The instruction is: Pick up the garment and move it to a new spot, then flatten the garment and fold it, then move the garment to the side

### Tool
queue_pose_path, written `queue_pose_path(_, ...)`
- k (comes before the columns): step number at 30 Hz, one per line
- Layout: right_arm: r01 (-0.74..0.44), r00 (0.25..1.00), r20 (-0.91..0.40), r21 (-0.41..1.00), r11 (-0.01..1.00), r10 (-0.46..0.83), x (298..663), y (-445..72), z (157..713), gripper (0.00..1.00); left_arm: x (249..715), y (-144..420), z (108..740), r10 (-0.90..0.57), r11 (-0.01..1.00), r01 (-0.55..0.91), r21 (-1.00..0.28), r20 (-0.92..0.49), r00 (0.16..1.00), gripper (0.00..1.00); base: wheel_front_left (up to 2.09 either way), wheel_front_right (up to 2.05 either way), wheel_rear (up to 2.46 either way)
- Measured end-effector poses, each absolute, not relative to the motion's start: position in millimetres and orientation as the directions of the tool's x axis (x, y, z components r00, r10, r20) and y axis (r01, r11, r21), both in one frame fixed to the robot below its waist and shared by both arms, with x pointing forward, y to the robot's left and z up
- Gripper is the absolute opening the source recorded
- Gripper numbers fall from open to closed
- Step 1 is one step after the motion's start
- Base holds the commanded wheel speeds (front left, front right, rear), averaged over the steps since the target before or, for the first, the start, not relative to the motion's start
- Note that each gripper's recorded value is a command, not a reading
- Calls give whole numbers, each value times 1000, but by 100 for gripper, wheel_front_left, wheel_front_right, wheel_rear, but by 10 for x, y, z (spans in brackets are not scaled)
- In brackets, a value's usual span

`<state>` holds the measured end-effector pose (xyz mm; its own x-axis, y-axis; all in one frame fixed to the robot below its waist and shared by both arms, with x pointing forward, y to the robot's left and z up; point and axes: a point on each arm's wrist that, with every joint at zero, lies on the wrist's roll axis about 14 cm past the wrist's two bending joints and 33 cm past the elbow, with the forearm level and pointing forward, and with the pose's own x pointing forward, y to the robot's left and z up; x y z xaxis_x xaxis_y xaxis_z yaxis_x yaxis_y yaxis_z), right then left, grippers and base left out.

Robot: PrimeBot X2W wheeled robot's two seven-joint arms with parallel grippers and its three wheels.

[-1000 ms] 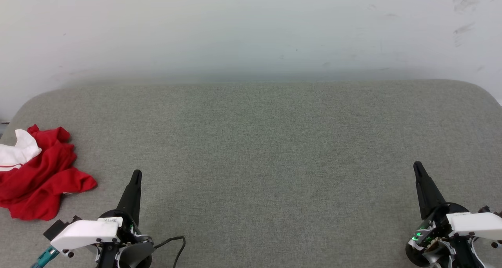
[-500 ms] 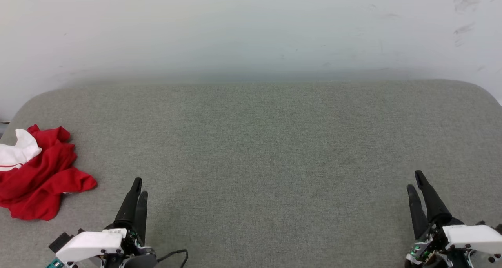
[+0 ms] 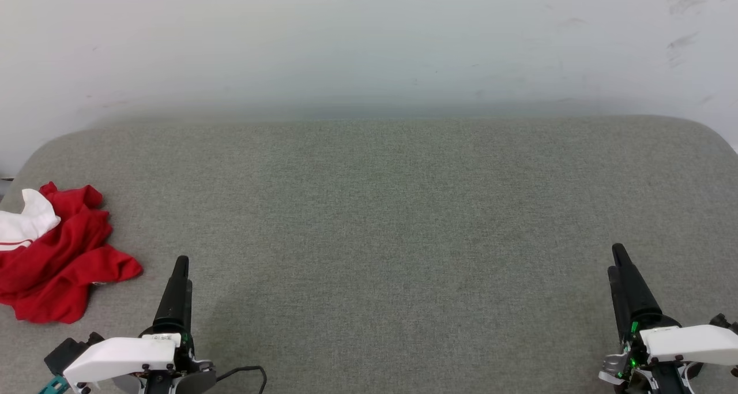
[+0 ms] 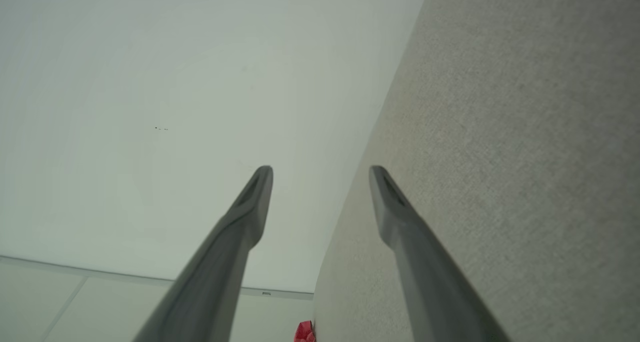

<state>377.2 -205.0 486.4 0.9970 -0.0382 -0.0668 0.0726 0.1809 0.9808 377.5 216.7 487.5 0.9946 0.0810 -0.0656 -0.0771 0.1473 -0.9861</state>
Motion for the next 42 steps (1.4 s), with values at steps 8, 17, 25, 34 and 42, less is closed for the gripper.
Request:
queue_pose_path(8, 32, 999, -22, 930, 365, -30, 3808, -2003, 5011, 100, 3801, 2204, 5008, 105, 319, -74, -945, -43, 994, 100, 0, 0, 0)
queue_pose_path(17, -9, 1000, 19, 827, 562, -12, 3832, -1933, 5136, 100, 3821, 2161, 5103, 114, 519, -87, -850, -32, 993, 100, 0, 0, 0)
queue_pose_path(25, -31, 999, 43, 736, 676, 0, 3838, -1883, 5191, 100, 3820, 2138, 5135, 127, 653, -103, -750, -25, 992, 100, 0, 0, 0)
queue_pose_path(34, -46, 998, 60, 632, 774, 10, 3842, -1848, 5223, 100, 3804, 2135, 5163, 140, 756, -113, -645, -11, 990, 100, 0, 0, 0)
queue_pose_path(42, -57, 997, 77, 538, 841, 19, 3840, -1824, 5249, 100, 3799, 2131, 5190, 143, 833, -118, -540, 5, 990, 100, 0, 0, 0)
